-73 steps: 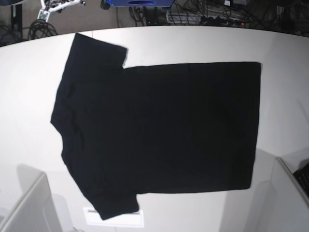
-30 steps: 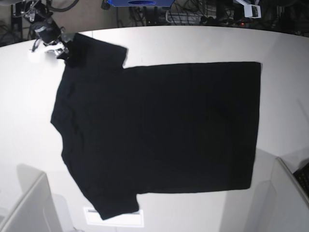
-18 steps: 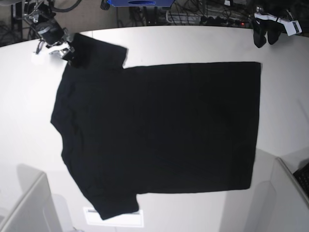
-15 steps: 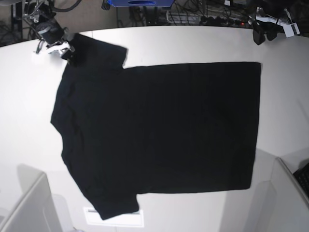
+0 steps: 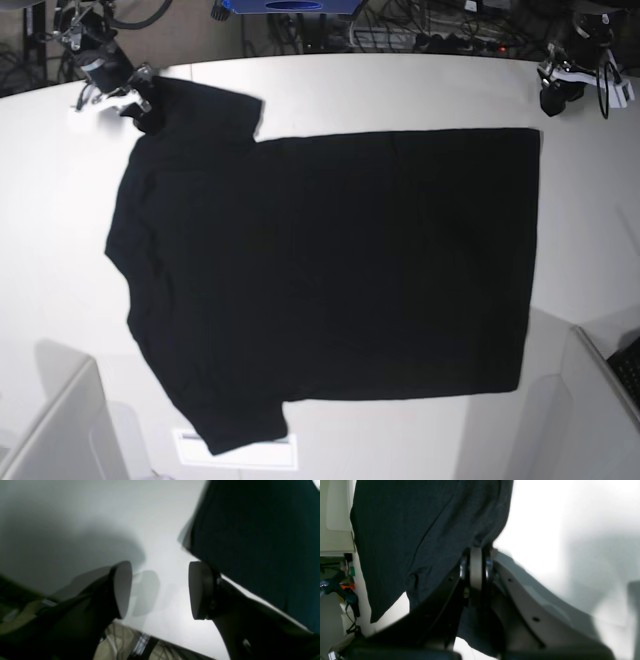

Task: Fold the T-shirt properly
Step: 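Lower the left gripper and pinch the opposite shoulder corner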

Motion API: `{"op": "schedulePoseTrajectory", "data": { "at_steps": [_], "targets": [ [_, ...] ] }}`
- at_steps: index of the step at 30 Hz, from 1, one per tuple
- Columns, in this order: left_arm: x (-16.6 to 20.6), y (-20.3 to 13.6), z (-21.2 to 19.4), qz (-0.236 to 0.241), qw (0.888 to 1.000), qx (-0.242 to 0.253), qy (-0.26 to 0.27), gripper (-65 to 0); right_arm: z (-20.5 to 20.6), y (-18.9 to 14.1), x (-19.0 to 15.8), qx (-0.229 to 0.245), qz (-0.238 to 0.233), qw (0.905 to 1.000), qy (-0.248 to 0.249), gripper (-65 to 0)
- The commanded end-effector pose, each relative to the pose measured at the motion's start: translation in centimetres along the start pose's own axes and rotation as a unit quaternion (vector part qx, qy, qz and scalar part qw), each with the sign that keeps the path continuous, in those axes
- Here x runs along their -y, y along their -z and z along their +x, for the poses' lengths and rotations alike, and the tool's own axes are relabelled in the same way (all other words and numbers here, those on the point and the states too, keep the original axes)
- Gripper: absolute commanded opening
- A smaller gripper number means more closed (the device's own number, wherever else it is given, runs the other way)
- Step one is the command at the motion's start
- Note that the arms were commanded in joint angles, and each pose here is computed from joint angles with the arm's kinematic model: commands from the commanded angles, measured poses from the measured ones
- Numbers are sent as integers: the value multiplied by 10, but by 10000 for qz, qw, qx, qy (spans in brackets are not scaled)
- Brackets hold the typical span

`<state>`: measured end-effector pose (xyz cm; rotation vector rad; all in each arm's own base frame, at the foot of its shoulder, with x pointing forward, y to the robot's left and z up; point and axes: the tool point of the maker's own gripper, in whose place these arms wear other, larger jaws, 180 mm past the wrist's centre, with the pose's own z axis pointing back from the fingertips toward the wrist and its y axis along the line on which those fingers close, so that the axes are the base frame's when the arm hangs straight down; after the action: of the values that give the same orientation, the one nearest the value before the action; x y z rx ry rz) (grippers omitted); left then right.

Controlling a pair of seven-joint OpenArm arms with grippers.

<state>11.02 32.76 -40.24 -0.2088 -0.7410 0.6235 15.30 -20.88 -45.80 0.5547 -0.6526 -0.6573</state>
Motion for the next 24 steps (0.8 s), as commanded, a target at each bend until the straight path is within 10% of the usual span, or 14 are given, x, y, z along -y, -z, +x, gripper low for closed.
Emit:
{"op": "schedulePoseTrajectory", "data": {
  "at_steps": [1,24],
  "targets": [
    [3,1,10,-16,9999,102,132,-304,-24,-5,25,-521,-562,9970,-91,-650],
    [40,62,-13,-49,9979,-628,139,-316,-22,-5,25,-516,-563,9970,-110,-650]
  ]
}}
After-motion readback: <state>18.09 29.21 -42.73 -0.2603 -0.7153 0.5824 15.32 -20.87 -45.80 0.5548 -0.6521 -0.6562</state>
